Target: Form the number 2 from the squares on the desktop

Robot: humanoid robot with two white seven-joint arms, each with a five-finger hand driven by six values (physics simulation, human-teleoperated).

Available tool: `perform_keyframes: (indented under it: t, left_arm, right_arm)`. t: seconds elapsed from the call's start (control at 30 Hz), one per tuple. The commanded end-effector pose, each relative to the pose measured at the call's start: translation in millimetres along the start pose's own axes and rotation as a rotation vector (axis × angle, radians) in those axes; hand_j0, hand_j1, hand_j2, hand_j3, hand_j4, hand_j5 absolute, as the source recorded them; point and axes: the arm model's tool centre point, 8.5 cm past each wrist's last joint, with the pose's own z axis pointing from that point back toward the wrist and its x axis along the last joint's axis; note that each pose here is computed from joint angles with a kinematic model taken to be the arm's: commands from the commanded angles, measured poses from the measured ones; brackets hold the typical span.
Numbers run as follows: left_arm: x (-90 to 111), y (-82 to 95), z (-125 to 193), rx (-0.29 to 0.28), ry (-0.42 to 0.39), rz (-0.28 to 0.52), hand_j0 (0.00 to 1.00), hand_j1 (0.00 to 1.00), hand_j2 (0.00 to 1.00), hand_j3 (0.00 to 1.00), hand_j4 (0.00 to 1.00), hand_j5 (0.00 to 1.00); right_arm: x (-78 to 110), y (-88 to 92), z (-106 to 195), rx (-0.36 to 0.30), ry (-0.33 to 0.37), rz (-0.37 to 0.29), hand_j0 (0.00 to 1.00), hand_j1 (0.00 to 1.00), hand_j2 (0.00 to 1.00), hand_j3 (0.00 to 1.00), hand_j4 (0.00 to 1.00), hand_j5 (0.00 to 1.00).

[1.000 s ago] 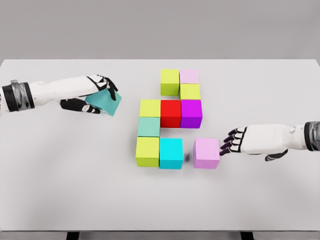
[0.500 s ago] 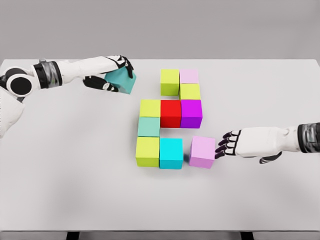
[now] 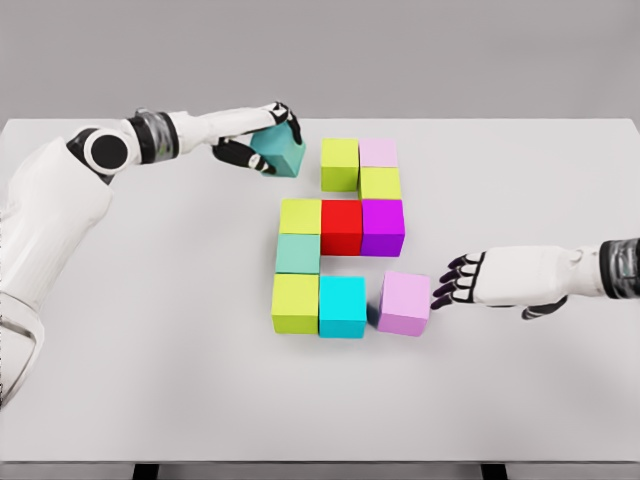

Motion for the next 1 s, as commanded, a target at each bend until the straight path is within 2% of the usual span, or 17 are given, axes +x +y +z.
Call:
perform_keyframes:
  t: [0.0,0.17,0.33,0.53,0.97]
  left_arm:
    - [-2.6,-6.1,-7.0,-0.001,0.017,0.042,0.23,0.23,0.23,0.23,0.23,0.23]
    - [-8.1,-4.7,-11.8,-0.006,0.058,0.079,0.23,0.23,0.23,0.23,0.23,0.23]
    - [-9.3,-5.2,-19.1,-0.023,0.092,0.091,0.23,0.23,0.23,0.23,0.23,0.23]
    - [-2.8,-4.1,-28.8,-0.027,0.084,0.098,0.23,0.23,0.23,0.23,0.23,0.23]
    - [0.1,-3.7,-31.2,-0.026,0.073,0.097,0.24,0.24,0.24,0.24,0.24,0.24]
  right_arm:
    - [0.8,-2.6,-2.9,-0.011,-0.006,-0.001,1.00,1.00,1.00,1.00,1.00,1.00]
    - [0.3,-15.0,-6.3,-0.037,-0.012,0.022,1.00,1.00,1.00,1.00,1.00,1.00]
    - [-0.1,-14.9,-6.3,-0.036,-0.011,0.021,1.00,1.00,1.00,1.00,1.00,1.00]
    - [-11.1,-12.4,2.5,-0.024,0.027,0.011,1.00,1.00,1.00,1.00,1.00,1.00]
    - [-16.6,-21.2,-7.8,-0.044,0.032,0.028,1.00,1.00,1.00,1.00,1.00,1.00]
